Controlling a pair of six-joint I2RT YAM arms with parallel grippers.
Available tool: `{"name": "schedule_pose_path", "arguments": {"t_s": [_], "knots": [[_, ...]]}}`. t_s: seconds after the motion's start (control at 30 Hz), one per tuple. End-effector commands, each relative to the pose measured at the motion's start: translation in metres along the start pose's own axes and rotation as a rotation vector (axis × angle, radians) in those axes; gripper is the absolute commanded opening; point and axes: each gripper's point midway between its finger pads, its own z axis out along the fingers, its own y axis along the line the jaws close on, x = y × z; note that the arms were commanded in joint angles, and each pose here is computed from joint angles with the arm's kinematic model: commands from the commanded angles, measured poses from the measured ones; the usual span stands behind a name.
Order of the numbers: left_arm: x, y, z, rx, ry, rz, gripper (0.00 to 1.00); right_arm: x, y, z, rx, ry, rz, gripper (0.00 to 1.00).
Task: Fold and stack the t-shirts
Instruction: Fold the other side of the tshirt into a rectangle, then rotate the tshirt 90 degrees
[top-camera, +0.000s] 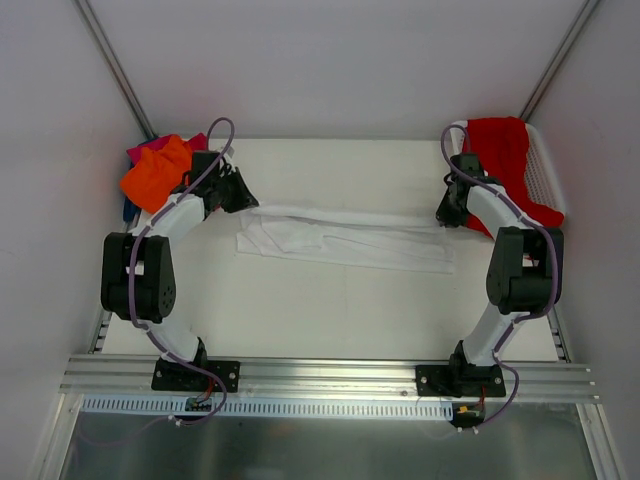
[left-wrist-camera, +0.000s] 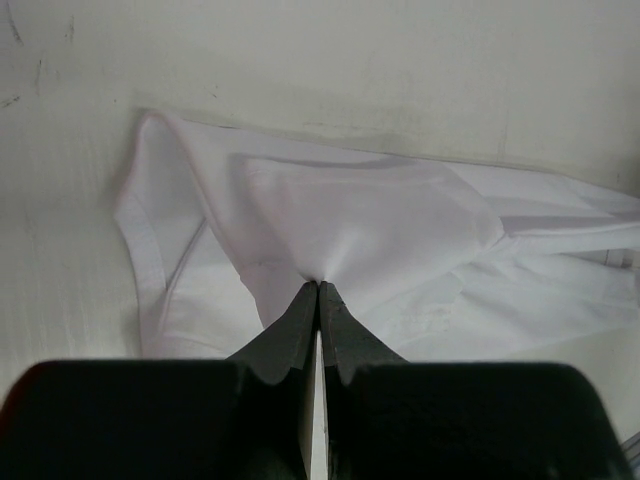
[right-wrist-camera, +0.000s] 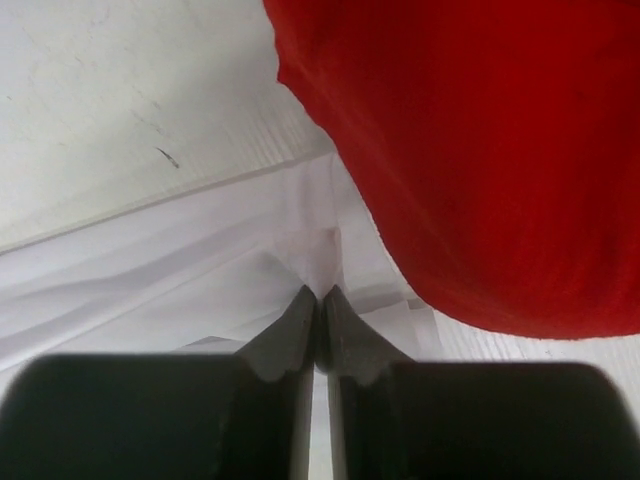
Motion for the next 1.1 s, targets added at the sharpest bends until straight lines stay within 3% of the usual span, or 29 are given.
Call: {"name": "schedule_pose_path", "arguments": {"t_s": [0.0, 0.03, 0.1, 0.13, 0.17, 0.27, 0.4, 0.6, 0.73, 0.77, 0.8, 0.83, 0.87, 0.93, 0.97, 1.03, 1.07], "knots": [[-0.009, -0.009, -0.01, 0.003, -0.069, 0.04, 0.0, -0.006, -0.004, -0.009, 0.017, -0.038, 0.009, 0.12], [-0.006, -0.004, -0.008, -0.017, -0.064, 0.037, 0.0, -0.002, -0.005, -0.005, 0.02, -0.025, 0.008, 0.25], [0.004, 0.006, -0.005, -0.051, -0.048, 0.017, 0.57, 0.004, -0.011, -0.002, 0.051, -0.009, 0.016, 0.95], [0.004, 0.013, -0.005, -0.088, -0.062, 0.007, 0.82, 0.006, -0.011, -0.001, 0.056, -0.003, 0.014, 1.0], [0.006, 0.017, -0.005, -0.109, -0.066, -0.002, 0.99, 0.007, -0.014, 0.0, 0.062, -0.001, 0.014, 0.99], [0.004, 0.019, -0.016, -0.156, -0.113, -0.005, 0.99, 0.007, -0.016, -0.006, 0.069, -0.012, 0.018, 0.99], [-0.004, -0.015, -0.04, -0.128, -0.201, 0.041, 0.99, -0.001, -0.013, -0.029, 0.039, -0.072, 0.026, 1.0], [0.002, -0.059, -0.074, -0.078, -0.292, 0.031, 0.99, -0.012, 0.03, -0.079, -0.113, -0.164, -0.029, 1.0], [0.019, -0.052, -0.076, -0.107, -0.309, -0.072, 0.92, -0.007, 0.068, -0.092, -0.19, -0.163, -0.092, 1.0], [0.025, -0.046, -0.073, -0.131, -0.306, -0.089, 0.84, -0.011, 0.075, -0.093, -0.21, -0.171, -0.099, 0.98], [0.03, -0.039, -0.068, -0.155, -0.296, -0.099, 0.78, -0.009, 0.082, -0.091, -0.227, -0.165, -0.11, 0.9], [0.033, -0.035, -0.065, -0.171, -0.293, -0.109, 0.7, -0.006, 0.087, -0.084, -0.229, -0.152, -0.12, 0.57], [0.041, -0.028, -0.06, -0.189, -0.277, -0.134, 0.51, -0.008, 0.092, -0.08, -0.237, -0.16, -0.12, 0.35], [0.05, -0.019, -0.052, -0.221, -0.258, -0.165, 0.26, -0.003, 0.097, -0.064, -0.229, -0.134, -0.123, 0.0], [0.056, -0.011, -0.045, -0.248, -0.248, -0.196, 0.1, -0.004, 0.101, -0.06, -0.233, -0.129, -0.122, 0.01], [0.062, -0.005, -0.039, -0.273, -0.233, -0.219, 0.0, -0.003, 0.104, -0.048, -0.223, -0.109, -0.133, 0.01], [0.063, -0.004, -0.035, -0.277, -0.229, -0.24, 0.0, 0.004, 0.103, -0.034, -0.2, -0.074, -0.142, 0.0]]}}
